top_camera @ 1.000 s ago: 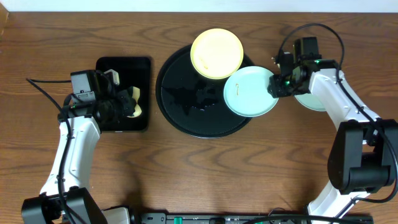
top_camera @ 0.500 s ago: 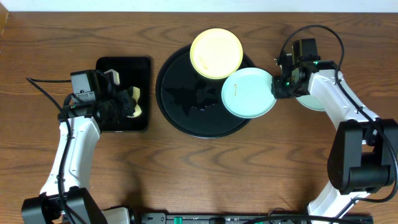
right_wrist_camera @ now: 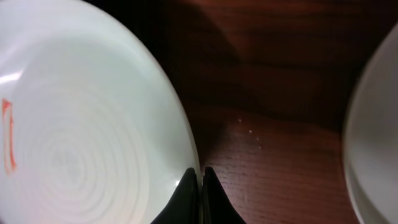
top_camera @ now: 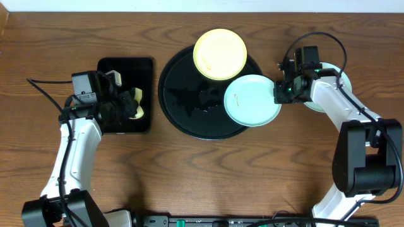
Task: Clean dirty plates on tray and stack at the side
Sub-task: 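Move the right gripper back and grasp the second pale green plate rim, then bring the sponge with the left gripper onto the second plate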
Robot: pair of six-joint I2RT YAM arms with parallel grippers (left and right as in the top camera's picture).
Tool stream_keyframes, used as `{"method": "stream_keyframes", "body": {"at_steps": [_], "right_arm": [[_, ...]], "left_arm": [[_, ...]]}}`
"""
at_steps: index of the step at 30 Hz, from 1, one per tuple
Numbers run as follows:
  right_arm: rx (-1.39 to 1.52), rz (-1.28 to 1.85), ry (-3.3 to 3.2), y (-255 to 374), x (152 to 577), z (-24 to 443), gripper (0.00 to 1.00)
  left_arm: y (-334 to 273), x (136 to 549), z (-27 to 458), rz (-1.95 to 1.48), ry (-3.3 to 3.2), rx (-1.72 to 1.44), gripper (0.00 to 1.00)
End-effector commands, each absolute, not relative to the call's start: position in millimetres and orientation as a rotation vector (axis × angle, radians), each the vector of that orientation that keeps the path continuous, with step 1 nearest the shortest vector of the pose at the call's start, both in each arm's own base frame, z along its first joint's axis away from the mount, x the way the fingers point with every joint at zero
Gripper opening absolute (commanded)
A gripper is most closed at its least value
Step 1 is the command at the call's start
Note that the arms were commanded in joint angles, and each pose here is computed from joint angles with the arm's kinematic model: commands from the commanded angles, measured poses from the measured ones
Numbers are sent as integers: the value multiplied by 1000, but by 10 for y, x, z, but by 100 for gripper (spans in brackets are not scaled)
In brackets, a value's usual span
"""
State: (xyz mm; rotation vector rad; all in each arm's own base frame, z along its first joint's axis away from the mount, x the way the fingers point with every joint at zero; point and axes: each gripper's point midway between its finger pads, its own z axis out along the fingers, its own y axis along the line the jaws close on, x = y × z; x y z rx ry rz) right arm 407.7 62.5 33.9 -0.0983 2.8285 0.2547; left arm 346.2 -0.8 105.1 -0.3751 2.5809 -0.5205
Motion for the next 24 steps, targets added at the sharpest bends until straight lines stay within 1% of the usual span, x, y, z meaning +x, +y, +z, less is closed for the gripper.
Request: {"method": "stream_keyframes", "body": {"at_steps": [1, 8, 10, 13, 17, 20, 24], "right_arm": [[-106, 245, 2784, 644, 4113, 536, 1], [-186, 251, 2706, 912, 4071, 889, 1], [-196, 216, 2707, 1009, 4049, 886, 1], [-180, 78, 2708, 1075, 4018, 849, 1], [-202, 24, 2694, 1275, 3960, 855, 1], [-166, -50, 2678, 1328, 3931, 866, 1], [-156, -108, 2662, 1342, 3925, 871, 1]], "left_arm": [[-10, 3483, 1086, -530, 2570, -359, 13], [4, 3496, 1089, -502, 2567, -296, 13], [4, 3493, 1087, -487, 2569, -242, 13], [3, 3490, 1085, -455, 2569, -131, 13], [-4, 3508, 1094, -462, 2562, -149, 12], [-99, 3506, 1094, -485, 2568, -156, 10], [-376, 3516, 1110, -510, 2569, -49, 8]]}}
